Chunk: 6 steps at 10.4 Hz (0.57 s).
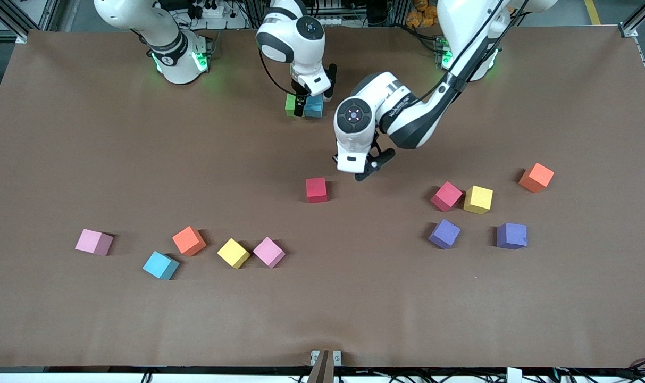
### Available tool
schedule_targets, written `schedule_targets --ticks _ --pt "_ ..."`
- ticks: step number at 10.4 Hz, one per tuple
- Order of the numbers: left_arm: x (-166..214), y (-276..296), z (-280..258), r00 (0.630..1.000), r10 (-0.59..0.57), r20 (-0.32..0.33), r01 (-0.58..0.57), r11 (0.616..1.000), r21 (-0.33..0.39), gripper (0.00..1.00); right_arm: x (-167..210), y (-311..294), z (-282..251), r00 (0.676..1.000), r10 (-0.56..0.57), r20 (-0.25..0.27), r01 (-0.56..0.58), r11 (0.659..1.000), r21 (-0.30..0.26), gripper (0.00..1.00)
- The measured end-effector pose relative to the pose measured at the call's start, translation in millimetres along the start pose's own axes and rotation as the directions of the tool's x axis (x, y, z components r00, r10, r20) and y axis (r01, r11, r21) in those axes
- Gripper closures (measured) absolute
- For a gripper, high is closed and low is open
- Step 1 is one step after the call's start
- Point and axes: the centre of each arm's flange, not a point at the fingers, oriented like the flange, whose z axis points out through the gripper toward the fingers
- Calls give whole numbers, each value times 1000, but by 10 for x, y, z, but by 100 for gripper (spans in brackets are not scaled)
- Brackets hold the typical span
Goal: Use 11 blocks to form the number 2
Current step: 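Place the pink cube beside the cyan cube while the right gripper withdraws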
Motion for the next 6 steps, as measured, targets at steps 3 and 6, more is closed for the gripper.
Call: schedule_targets --ticks 3,6 --pt "-108 -90 93 998 -60 11 60 998 22 40 -66 -3 -168 1000 2 -8 -2 1000 -5 2" --pt "-334 -218 166 990 -138 21 138 990 3 40 -357 31 -464 1000 25 -9 -25 1000 -10 3"
